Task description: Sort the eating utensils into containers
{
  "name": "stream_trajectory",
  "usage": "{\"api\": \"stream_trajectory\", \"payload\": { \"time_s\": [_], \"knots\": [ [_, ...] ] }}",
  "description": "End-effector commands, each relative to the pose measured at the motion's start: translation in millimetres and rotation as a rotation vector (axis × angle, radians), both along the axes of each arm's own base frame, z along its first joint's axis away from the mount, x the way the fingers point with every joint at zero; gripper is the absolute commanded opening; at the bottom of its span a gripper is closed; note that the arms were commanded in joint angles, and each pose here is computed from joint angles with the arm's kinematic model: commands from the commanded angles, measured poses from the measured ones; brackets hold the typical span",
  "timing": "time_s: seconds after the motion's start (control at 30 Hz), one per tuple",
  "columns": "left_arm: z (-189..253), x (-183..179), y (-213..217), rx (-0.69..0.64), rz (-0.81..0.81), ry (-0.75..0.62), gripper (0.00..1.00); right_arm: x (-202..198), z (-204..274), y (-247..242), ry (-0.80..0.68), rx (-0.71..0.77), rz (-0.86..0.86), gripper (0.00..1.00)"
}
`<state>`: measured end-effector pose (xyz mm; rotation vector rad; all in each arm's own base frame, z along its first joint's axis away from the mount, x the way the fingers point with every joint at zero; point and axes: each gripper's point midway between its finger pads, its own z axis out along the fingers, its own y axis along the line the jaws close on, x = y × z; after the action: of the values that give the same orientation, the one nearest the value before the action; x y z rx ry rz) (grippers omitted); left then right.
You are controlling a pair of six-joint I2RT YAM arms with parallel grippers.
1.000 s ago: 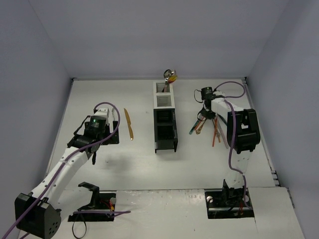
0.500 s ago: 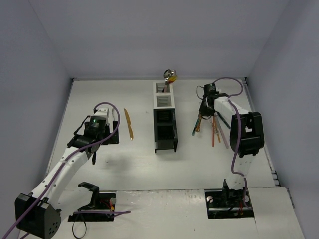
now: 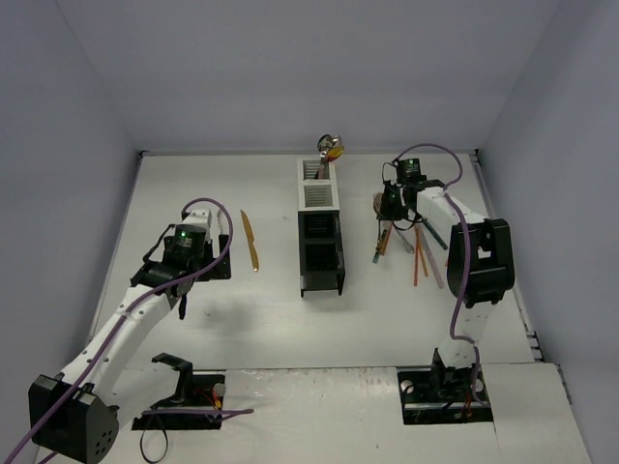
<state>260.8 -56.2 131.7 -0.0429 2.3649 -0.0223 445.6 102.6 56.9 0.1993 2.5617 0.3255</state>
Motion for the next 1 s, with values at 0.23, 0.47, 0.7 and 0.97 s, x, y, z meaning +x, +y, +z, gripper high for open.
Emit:
{"api": "stream_trajectory", "payload": {
  "time_s": [0.23, 0.47, 0.7, 0.97],
  "knots": [
    [17.7, 13.7, 0.4, -0.007, 0.009, -0.071, 0.9, 28.2, 104.5, 8.4, -0.334, 0.225, 0.09, 0.0],
    [17.5, 14.1, 0.5, -0.007, 0.009, -0.07, 0.9, 19.8, 100.4, 30.0, -0.325, 0.245, 0.155, 0.0],
    [20.2, 15.1, 1.1, -0.006, 0.008, -0.083, 0.9, 21.3, 166.1, 51.0, -0.522, 0.118, 0.214, 0.0],
    [26.1, 15.8, 2.6, -0.007, 0.007, -0.118, 0.9, 12.1, 287.7, 99.4, -0.925, 0.039, 0.298, 0.0]
  ]
}}
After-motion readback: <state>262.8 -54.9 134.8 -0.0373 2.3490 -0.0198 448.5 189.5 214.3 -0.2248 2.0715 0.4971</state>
